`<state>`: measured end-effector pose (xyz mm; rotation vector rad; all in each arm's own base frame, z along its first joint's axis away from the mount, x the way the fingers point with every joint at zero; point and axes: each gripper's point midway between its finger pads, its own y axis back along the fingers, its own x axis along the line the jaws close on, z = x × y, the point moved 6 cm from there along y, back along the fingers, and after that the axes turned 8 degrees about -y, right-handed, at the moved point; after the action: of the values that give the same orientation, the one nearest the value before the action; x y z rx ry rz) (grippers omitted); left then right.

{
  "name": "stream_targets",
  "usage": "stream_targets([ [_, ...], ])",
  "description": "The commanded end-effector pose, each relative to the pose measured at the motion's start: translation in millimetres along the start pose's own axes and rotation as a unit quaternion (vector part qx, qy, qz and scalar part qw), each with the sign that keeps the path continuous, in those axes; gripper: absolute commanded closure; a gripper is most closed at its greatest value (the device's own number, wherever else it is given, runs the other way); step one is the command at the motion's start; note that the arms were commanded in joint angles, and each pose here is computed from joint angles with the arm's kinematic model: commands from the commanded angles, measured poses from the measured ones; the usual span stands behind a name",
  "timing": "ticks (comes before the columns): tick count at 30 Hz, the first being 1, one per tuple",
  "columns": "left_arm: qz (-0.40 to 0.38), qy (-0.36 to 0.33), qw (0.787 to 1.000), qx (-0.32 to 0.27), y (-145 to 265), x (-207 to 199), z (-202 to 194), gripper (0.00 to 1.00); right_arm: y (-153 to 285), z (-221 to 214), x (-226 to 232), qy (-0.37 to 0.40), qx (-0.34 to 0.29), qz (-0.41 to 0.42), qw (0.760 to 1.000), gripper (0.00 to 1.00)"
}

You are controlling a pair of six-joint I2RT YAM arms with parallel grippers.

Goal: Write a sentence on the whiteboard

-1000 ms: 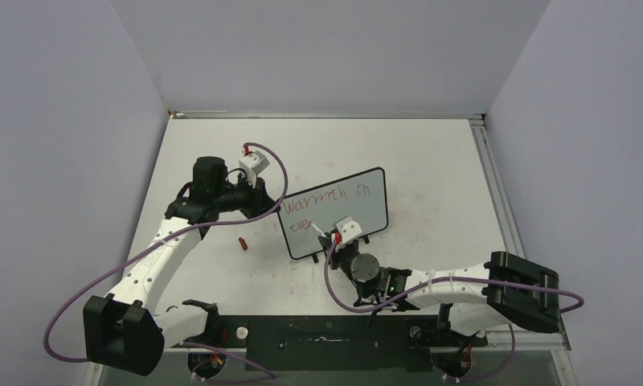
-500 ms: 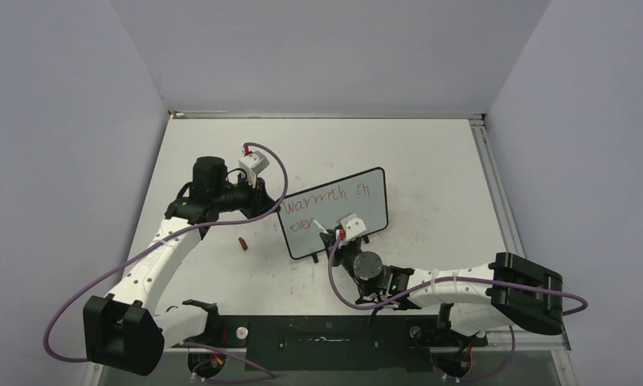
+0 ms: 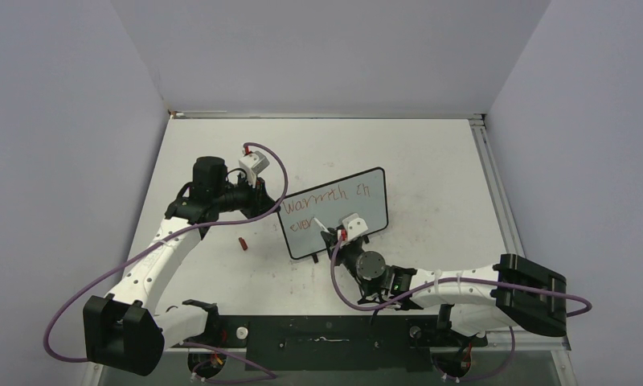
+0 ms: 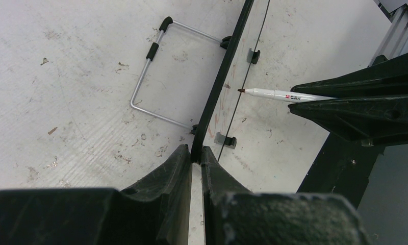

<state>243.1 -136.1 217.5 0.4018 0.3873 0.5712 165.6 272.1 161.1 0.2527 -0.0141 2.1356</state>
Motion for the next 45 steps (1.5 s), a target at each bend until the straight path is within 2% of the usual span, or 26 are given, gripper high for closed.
stream_targets([
  [1,0.011,0.007,1.0,0.021,1.1,2.7,-9.8,1.0,-3.6,14.1,6.6,-0.011,-0.027,0.005,1.0,0.95],
  [22,0.011,0.005,1.0,0.019,2.0,1.9,-8.9,1.0,7.7,-21.2,-12.6,-0.01,0.026,-0.038,0.999,0.95],
  [32,0.011,0.006,1.0,0.02,1.9,2.2,-9.5,1.0,10.6,-0.1,-4.2,-0.015,-0.004,-0.018,1.0,0.95],
  [45,0.011,0.006,1.0,0.02,1.5,2.3,-9.8,1.0,3.2,12.6,-4.6,-0.003,-0.034,-0.037,0.999,0.95],
])
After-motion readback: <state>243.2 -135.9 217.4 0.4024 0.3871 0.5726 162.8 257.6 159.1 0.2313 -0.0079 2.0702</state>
